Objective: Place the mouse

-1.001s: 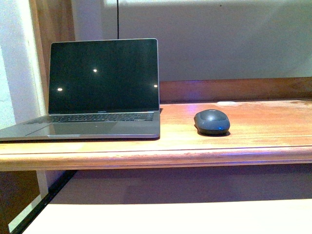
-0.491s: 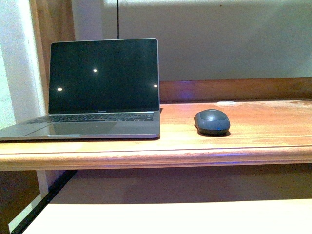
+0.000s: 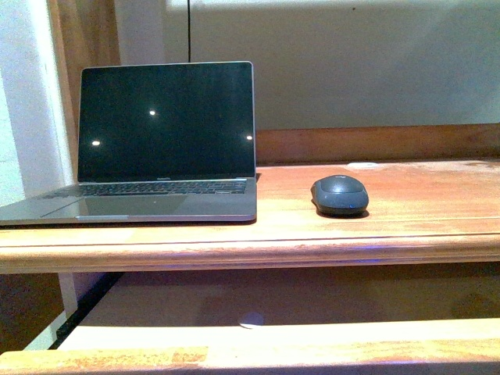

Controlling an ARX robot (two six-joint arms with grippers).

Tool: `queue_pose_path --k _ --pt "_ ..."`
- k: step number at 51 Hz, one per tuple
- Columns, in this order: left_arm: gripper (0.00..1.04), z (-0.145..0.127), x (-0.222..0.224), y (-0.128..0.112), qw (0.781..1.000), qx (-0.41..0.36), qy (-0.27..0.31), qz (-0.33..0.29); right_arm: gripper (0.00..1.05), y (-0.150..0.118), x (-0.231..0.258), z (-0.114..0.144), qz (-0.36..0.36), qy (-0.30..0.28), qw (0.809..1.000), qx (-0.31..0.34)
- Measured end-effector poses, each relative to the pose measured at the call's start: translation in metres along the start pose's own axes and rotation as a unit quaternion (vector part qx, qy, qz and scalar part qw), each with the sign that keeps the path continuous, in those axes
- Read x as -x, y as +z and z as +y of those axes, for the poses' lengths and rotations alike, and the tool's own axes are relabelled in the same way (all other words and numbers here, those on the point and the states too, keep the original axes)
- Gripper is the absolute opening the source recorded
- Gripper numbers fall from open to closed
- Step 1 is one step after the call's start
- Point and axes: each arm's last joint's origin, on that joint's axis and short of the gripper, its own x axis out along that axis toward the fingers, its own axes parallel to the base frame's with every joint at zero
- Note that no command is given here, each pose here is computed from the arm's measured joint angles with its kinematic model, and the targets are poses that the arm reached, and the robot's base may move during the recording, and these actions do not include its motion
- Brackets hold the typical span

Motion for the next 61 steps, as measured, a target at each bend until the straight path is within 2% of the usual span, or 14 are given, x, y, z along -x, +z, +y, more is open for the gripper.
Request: queue_pose_path --k 11,19,35,40,45,53,61 --pt "0.97 0.000 0.000 0.000 1.000 0.000 0.000 0.000 0.97 0.019 -0.050 -0.001 -0.014 -0.067 0.998 -0.015" --pt "0.97 0.000 0.000 0.000 1.000 0.000 0.000 0.000 0.97 0.027 -0.069 0.000 -0.024 -0.093 0.995 -0.027" --pt "0.97 0.000 0.000 0.000 1.000 0.000 0.000 0.000 0.97 0.022 -0.084 0.002 -0.031 -0.116 0.990 -0.067" --pt "0.97 0.000 0.000 0.000 1.000 0.000 0.000 0.000 0.97 0.025 -0.075 -0.003 -0.029 -0.102 0.992 -0.072" --pt "0.97 0.000 0.000 0.000 1.000 0.000 0.000 0.000 0.97 0.029 -0.060 -0.011 -0.025 -0.113 0.991 -0.071" --pt "0.97 0.000 0.000 0.000 1.000 0.000 0.000 0.000 0.97 0.033 -0.021 -0.020 -0.030 -0.101 0.991 -0.079" --pt "0.97 0.000 0.000 0.000 1.000 0.000 0.000 0.000 0.97 0.043 0.033 -0.031 -0.082 -0.105 0.988 -0.082"
